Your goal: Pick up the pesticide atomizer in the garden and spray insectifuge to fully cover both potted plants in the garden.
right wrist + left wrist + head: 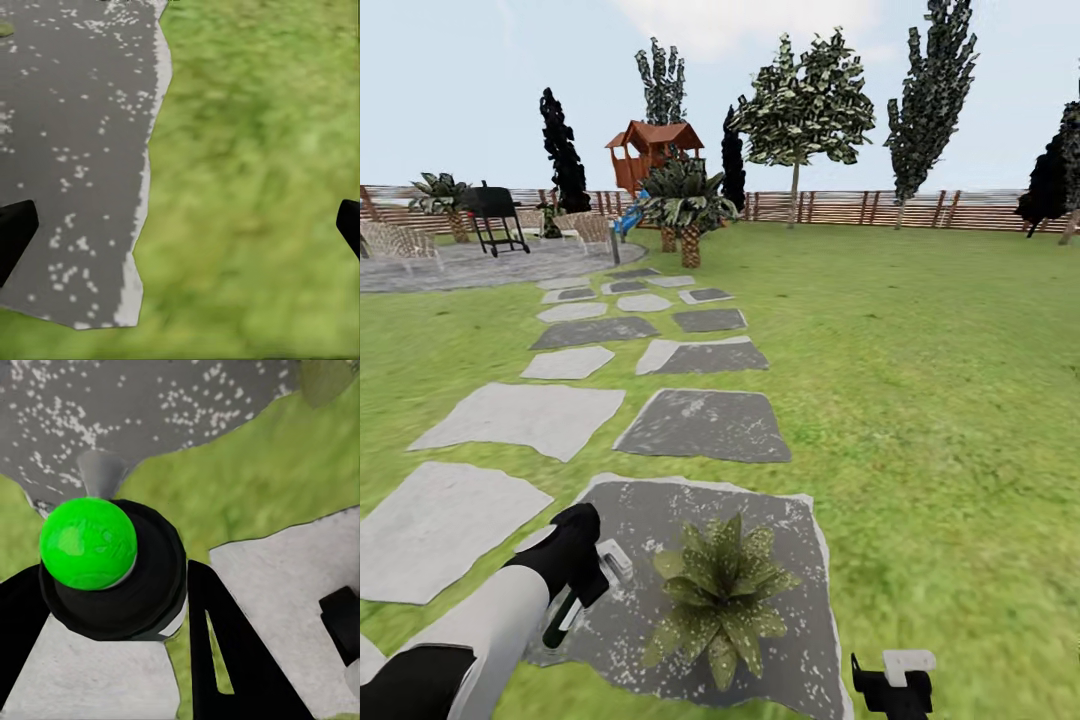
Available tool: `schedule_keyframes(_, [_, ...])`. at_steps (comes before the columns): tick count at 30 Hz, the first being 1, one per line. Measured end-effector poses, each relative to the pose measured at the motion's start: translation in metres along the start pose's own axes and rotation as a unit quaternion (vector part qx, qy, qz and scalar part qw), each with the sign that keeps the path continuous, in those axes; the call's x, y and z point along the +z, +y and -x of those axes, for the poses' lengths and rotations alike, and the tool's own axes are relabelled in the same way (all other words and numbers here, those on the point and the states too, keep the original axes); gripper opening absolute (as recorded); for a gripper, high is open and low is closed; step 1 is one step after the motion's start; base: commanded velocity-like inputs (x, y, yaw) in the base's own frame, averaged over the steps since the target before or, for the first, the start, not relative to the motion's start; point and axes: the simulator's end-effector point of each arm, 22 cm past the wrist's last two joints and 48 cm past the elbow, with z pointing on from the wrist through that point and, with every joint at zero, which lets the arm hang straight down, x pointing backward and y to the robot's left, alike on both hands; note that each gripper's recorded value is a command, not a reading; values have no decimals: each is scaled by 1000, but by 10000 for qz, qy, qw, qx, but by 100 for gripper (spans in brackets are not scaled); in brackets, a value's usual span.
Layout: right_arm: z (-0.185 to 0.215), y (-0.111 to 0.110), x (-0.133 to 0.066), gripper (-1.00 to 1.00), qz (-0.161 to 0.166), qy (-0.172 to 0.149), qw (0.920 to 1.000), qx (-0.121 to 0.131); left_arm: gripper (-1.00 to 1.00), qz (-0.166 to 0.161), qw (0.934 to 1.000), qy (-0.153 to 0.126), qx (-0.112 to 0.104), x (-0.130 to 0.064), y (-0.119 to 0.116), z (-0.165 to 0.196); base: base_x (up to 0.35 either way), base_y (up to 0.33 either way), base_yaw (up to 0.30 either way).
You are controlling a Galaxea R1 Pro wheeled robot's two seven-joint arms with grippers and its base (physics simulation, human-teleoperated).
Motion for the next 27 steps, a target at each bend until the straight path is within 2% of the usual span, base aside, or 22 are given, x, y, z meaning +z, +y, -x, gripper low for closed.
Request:
schedule_keyframes(6, [2,0,0,100,-4,-20,10000,3,-100,5,10000,-24,1,-2,-1,1,261,134,-277])
schedule_keyframes(17, [5,-1,0,100,-6,-49,10000,7,-100,-21,10000,26,26,2,-3,-6,16,2,-272])
schedule_keyframes(21, [5,0,0,100,-5,-48,10000,9,-100,1,10000,57,13,2,1,-9,-137,49,-28])
schedule_keyframes(27, [5,0,0,100,-4,-47,10000,9,-100,-23,10000,57,4,2,-2,-8,-177,232,-1])
